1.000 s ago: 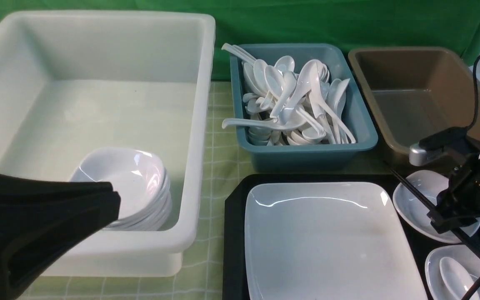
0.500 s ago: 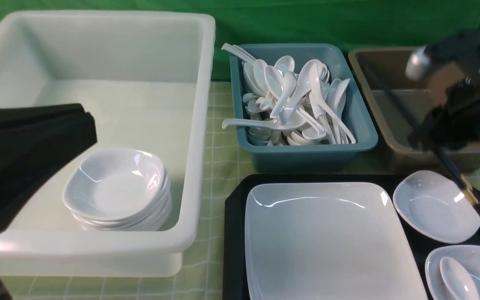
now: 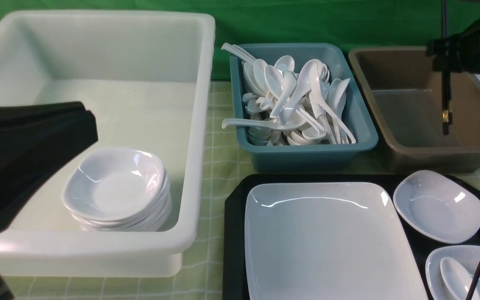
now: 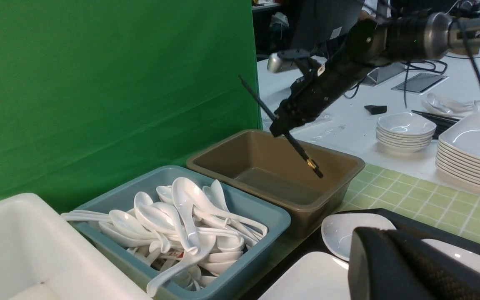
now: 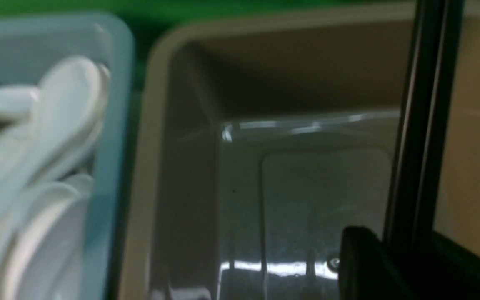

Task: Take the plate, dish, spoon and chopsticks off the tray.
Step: Use the right arm to put the chopsticks into the small storage box on the right, then use the right arm to grab a soup spoon from the plate

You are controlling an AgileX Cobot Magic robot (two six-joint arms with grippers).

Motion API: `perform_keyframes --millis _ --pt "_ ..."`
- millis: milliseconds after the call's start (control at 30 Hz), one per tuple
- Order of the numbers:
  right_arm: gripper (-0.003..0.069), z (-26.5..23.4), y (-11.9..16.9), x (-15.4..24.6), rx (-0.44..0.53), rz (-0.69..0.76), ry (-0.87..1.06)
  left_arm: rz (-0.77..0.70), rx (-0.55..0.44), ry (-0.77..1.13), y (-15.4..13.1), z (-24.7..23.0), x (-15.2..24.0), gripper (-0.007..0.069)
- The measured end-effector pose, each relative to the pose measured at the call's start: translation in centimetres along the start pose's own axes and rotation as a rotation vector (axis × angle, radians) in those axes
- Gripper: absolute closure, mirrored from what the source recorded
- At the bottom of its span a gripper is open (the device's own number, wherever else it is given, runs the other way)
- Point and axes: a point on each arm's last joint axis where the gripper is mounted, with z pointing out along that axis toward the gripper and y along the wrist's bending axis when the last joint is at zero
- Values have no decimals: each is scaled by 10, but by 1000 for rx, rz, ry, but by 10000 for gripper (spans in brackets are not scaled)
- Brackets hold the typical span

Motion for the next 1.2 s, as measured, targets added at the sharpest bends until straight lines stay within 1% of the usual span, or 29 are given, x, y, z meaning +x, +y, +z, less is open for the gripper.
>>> perform_keyframes --millis 33,67,100,133,167,200,267,400,467,500,533,567,600,667,767,933,1000,1133,1200 --pt "428 2 0 1 1 -1 7 -1 0 0 0 0 0 602" --pt "357 5 -1 3 3 0 19 -9 0 0 0 0 0 602" --pt "347 5 -1 4 3 0 24 -11 0 0 0 0 0 602" --pt "272 1 0 2 1 3 27 -13 0 1 0 0 0 602" --pt "268 0 0 2 1 2 31 -13 1 2 0 0 0 602" --pt "249 -8 2 0 -5 3 40 -13 2 4 0 0 0 602" --pt "254 -27 6 -2 -19 -1 64 -15 6 13 -1 0 1 602" --pt "314 -81 22 -1 -63 -39 165 -11 15 38 -1 0 3 602" --pt "332 -112 36 13 -88 -76 245 -6 21 55 -2 0 5 602" --pt "333 -114 37 15 -92 -79 262 -4 22 59 -2 0 5 602" --pt "337 -130 51 40 -104 -120 356 1 25 71 -2 0 6 602" --pt "338 -133 53 46 -105 -131 377 3 25 73 -2 0 7 602" --pt "339 -143 61 63 -102 -166 431 5 27 79 -2 0 7 602" --pt "333 -152 71 108 -87 -223 568 6 30 88 -3 0 8 602" --pt "299 -154 68 157 -50 -257 713 9 32 95 -3 0 9 602" --pt "221 -145 55 207 -7 -271 832 12 34 102 -3 0 9 602" --pt "197 -137 52 222 -2 -271 835 13 38 112 -3 0 10 602" --pt "193 -124 50 233 3 -271 812 13 41 118 -4 0 11 602" --pt "193 -118 48 234 21 -274 812 13 42 120 -4 0 11 602"
